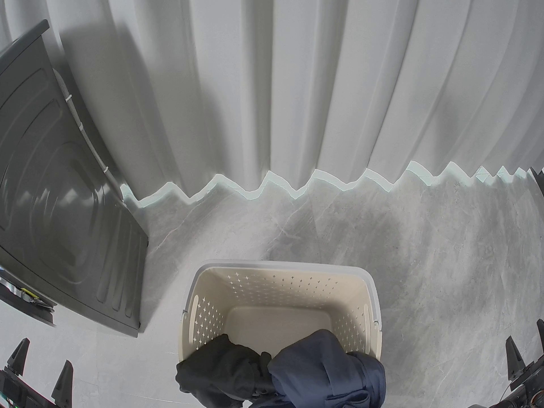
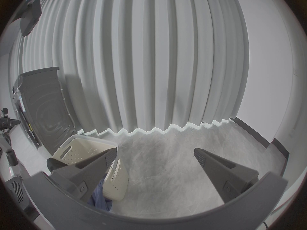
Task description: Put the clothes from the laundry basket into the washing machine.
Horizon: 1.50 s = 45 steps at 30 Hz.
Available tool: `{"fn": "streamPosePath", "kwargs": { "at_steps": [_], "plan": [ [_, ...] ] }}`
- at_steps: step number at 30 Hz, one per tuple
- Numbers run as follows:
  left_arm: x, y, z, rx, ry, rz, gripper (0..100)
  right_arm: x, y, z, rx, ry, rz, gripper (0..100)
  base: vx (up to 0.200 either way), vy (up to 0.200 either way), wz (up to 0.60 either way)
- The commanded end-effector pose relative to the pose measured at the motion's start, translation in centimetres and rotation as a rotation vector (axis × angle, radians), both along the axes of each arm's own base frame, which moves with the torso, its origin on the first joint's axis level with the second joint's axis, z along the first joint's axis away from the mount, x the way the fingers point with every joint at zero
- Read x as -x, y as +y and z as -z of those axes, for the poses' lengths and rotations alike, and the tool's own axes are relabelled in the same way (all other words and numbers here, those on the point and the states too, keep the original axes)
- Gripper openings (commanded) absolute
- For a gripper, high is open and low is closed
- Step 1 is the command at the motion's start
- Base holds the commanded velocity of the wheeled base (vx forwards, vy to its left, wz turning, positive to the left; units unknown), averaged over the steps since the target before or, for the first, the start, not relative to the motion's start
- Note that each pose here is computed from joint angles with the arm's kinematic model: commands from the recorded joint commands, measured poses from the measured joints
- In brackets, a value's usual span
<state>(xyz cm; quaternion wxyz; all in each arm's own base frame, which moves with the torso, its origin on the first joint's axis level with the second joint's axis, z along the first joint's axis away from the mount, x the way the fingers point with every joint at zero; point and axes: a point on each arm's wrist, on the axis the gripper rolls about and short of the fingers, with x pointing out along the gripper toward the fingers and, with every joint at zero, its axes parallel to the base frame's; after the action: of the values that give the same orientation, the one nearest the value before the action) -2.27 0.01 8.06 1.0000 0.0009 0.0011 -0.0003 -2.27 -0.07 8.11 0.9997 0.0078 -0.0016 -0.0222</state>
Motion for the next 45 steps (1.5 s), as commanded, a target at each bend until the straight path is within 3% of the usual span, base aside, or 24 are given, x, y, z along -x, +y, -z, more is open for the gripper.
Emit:
{"fn": "streamPosePath", "kwargs": {
  "at_steps": [1, 15, 27, 45],
  "plan": [
    [0.00, 0.00, 0.53, 0.000, 0.001, -0.001, 100, -0.06, 0.00, 0.51, 0.000, 0.009, 0.000, 100, -0.200, 0.000, 0.00],
    [0.00, 0.00, 0.53, 0.000, 0.001, -0.002, 100, -0.06, 0.00, 0.51, 0.000, 0.009, 0.000, 100, -0.200, 0.000, 0.00],
    [0.01, 0.00, 0.48, 0.002, -0.001, -0.001, 100, -0.06, 0.00, 0.51, 0.000, 0.009, 0.000, 100, 0.000, 0.000, 0.00],
    [0.01, 0.00, 0.48, 0.002, -0.001, -0.001, 100, -0.06, 0.00, 0.50, 0.002, 0.007, 0.000, 100, 0.000, 0.200, 0.00]
  ]
}}
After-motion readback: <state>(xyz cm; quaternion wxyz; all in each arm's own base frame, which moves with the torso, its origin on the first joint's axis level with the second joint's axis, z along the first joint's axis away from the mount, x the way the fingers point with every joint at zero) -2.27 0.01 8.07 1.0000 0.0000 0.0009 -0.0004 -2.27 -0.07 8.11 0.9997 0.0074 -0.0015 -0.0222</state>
